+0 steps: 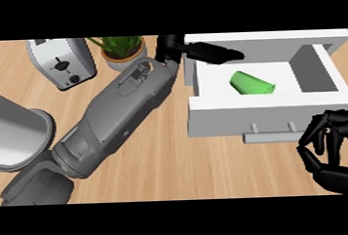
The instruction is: Pick up the cup, place it into the drawer and close the drawer
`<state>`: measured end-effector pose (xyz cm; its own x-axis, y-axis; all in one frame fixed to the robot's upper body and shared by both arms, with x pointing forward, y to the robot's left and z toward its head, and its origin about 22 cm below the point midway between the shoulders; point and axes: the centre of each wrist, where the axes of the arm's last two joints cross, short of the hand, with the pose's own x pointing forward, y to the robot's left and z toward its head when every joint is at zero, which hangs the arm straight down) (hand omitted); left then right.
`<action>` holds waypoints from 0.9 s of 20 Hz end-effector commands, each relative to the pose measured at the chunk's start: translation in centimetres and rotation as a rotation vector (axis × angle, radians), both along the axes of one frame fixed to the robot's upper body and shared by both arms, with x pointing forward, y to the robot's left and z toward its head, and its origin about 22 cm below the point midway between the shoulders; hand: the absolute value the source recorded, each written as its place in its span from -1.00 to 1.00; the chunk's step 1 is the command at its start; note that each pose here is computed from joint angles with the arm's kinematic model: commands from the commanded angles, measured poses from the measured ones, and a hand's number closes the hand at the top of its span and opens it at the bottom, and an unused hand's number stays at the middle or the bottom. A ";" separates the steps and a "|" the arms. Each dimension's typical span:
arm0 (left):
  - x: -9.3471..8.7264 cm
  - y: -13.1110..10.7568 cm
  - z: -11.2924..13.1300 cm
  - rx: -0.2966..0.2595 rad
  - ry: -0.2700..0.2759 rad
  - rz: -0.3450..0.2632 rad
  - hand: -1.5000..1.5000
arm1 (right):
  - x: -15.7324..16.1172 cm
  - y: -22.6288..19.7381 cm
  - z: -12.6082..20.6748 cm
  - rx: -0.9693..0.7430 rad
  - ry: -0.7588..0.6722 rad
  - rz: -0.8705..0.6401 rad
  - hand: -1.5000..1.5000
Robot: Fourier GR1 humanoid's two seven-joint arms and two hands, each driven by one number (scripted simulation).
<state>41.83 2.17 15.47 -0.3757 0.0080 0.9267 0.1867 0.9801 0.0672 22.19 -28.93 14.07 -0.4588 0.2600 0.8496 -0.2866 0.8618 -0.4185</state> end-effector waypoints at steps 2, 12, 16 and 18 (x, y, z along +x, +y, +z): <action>0.5 4.7 2.1 -0.032 0.008 0.026 -1.00 | -0.7 1.3 -0.3 -0.113 -0.001 -0.061 1.00; -1.8 12.8 0.6 -0.090 0.022 0.054 -1.00 | 1.8 5.9 -4.7 -0.302 -0.011 -0.122 1.00; -2.8 15.7 -1.3 -0.093 0.041 0.054 -1.00 | 4.7 6.7 -5.6 -0.488 -0.067 -0.123 1.00; -3.4 16.4 -1.4 -0.112 0.058 0.085 -1.00 | 4.7 4.9 -7.0 -0.615 -0.039 -0.103 1.00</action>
<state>39.12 15.98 14.61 -0.3373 0.0795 0.9380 0.1292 0.9909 -0.0375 25.74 -24.11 8.82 -0.4183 0.6532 0.6312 -0.1776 0.6226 -0.7621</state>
